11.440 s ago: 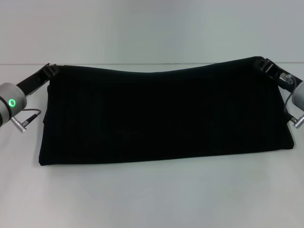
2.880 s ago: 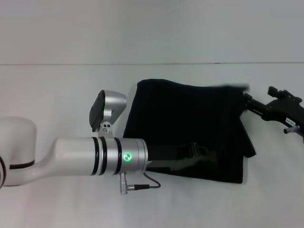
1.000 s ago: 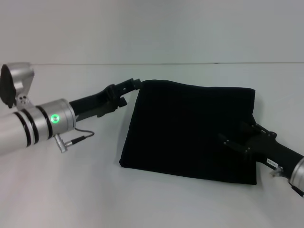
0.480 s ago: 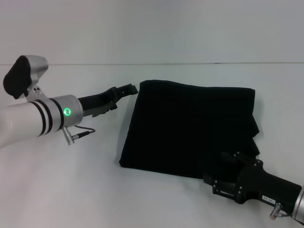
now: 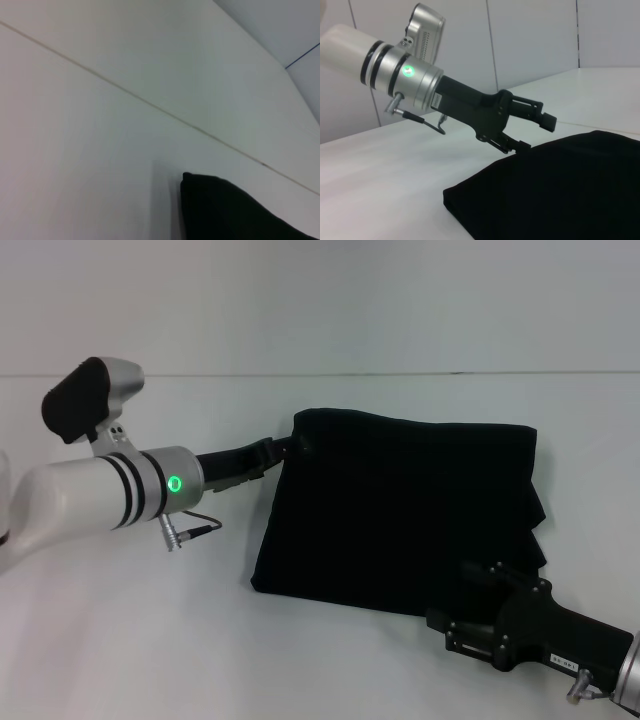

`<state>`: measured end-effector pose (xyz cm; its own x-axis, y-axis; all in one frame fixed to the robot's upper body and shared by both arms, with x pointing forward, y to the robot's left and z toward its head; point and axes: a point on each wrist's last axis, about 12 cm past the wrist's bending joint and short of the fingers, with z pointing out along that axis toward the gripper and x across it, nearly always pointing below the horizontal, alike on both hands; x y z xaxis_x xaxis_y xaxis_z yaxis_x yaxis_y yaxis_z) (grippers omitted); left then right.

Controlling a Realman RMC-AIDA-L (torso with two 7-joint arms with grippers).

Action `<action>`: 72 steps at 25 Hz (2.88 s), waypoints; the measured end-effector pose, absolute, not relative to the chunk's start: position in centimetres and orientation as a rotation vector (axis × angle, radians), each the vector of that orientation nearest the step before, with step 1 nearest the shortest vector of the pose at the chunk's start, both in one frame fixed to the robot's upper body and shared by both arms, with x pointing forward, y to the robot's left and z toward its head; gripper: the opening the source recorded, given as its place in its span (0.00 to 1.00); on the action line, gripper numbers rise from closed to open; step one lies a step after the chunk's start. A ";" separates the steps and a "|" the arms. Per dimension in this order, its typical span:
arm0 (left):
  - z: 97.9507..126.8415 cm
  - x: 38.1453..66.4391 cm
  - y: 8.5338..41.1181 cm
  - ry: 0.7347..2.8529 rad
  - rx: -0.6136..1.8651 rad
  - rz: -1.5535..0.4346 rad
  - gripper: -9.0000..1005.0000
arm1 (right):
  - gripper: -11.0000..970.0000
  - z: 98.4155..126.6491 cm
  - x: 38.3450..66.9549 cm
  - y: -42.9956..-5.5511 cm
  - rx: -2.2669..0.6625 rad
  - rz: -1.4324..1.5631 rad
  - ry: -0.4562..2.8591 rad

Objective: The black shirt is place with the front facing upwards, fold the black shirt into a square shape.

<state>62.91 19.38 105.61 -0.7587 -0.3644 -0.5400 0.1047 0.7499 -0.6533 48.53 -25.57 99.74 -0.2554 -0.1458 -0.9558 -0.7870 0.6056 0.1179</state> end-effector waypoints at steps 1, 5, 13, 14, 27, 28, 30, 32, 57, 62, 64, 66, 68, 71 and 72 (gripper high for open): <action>105.6 62.9 19.4 2.270 -0.194 -0.900 0.94 | 0.89 99.7 48.5 -25.6 -0.766 0.740 1.750; 105.5 62.8 19.1 2.272 -0.194 -0.904 0.94 | 0.89 99.7 48.5 -25.6 -0.767 0.741 1.750; 105.3 62.4 18.0 2.290 -0.162 -0.926 0.94 | 0.89 99.8 48.6 -25.5 -0.769 0.743 1.746; 105.3 62.4 17.9 2.290 -0.161 -0.930 0.94 | 0.89 99.8 48.6 -25.5 -0.769 0.744 1.745; 105.4 61.9 17.4 2.290 -0.098 -0.991 0.77 | 0.89 100.0 48.2 -25.6 -0.768 0.761 1.723; 105.4 61.9 17.4 2.290 -0.099 -0.991 0.74 | 0.89 100.1 48.2 -25.6 -0.767 0.762 1.720; 105.3 61.8 17.5 2.291 -0.105 -0.989 0.65 | 0.89 100.1 48.2 -25.6 -0.766 0.763 1.717; 105.2 61.8 17.7 2.292 -0.113 -0.981 0.57 | 0.89 100.1 48.2 -25.6 -0.764 0.764 1.716; 102.2 57.9 22.4 2.059 -0.621 -1.164 0.11 | 0.90 100.5 48.8 -25.7 -0.759 0.751 1.694; 102.0 57.6 22.5 2.051 -0.625 -1.178 0.11 | 0.90 100.7 49.0 -25.6 -0.763 0.747 1.688; 102.1 57.6 22.5 2.050 -0.623 -1.180 0.11 | 0.90 100.7 49.0 -25.6 -0.763 0.747 1.687; 102.2 57.7 22.5 2.046 -0.615 -1.183 0.11 | 0.90 100.7 49.0 -25.5 -0.764 0.749 1.686; 102.2 57.7 22.6 2.044 -0.606 -1.179 0.11 | 0.90 100.7 49.0 -25.5 -0.764 0.751 1.687; 102.4 57.9 22.7 2.040 -0.581 -1.166 0.11 | 0.90 100.7 49.0 -25.5 -0.764 0.752 1.687; 102.5 57.9 22.8 2.036 -0.576 -1.163 0.11 | 0.90 100.7 49.0 -25.5 -0.764 0.753 1.687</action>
